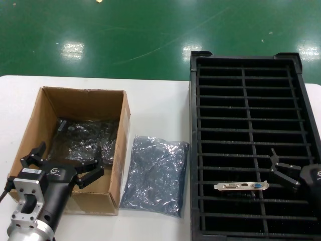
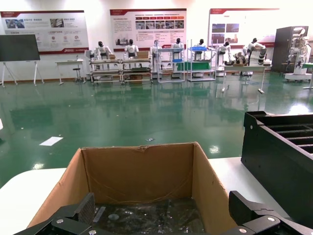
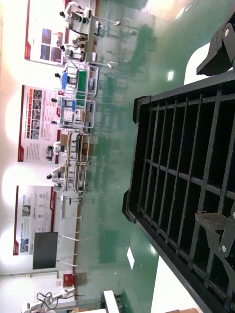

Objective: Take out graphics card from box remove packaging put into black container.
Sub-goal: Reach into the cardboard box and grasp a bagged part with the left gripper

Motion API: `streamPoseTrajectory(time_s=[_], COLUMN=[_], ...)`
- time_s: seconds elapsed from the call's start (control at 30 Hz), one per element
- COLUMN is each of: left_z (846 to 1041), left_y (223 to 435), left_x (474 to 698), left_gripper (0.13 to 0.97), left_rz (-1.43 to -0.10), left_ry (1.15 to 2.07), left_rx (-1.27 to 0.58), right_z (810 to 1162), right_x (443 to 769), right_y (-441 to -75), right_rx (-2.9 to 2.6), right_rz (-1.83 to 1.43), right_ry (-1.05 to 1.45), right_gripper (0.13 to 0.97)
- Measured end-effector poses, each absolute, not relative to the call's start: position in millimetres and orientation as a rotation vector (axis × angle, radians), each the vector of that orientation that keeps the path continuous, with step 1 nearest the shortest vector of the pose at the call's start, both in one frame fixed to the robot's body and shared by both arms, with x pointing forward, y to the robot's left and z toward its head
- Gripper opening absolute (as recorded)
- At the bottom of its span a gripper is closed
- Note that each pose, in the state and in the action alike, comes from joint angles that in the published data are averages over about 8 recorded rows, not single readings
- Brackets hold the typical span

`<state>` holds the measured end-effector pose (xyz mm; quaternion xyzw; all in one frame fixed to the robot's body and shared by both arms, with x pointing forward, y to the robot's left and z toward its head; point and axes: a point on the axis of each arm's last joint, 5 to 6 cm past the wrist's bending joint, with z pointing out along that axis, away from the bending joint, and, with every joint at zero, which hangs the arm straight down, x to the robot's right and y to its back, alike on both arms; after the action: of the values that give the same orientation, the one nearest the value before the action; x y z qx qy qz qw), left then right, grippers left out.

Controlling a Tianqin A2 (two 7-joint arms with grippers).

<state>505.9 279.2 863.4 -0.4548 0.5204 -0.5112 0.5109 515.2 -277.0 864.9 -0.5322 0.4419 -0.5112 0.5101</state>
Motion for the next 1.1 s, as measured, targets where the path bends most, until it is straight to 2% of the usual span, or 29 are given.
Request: streamPoseTrajectory(time_s=[0.53, 0.7, 0.87, 1.1], left_z=[863.6, 870.6, 893.1, 929.1], left_y=[279.2, 282.8, 301.3, 339.5], left_x=[505.9, 507.5, 520.1, 564.3], left_gripper=[0.966, 0.966, 0.966, 0.966], left_rz=[-1.23, -1.21, -1.124, -0.893], left_ry=[1.255, 1.292, 1.406, 1.687], left_rx=[-1.091, -1.012, -0.787, -0.409], right_z=[864.9, 864.9, 864.9, 864.9], right_x=[515.2, 515.2, 515.2, 515.2], right_y=[-277.0, -277.0, -277.0, -277.0], right_rx=[-1.281, -1.281, -1.281, -1.281], right_rz=[-1.231, -1.231, -1.231, -1.231], right_ry=[1.064, 1.064, 1.064, 1.064], right_gripper=[0.966, 0.966, 0.966, 0.966])
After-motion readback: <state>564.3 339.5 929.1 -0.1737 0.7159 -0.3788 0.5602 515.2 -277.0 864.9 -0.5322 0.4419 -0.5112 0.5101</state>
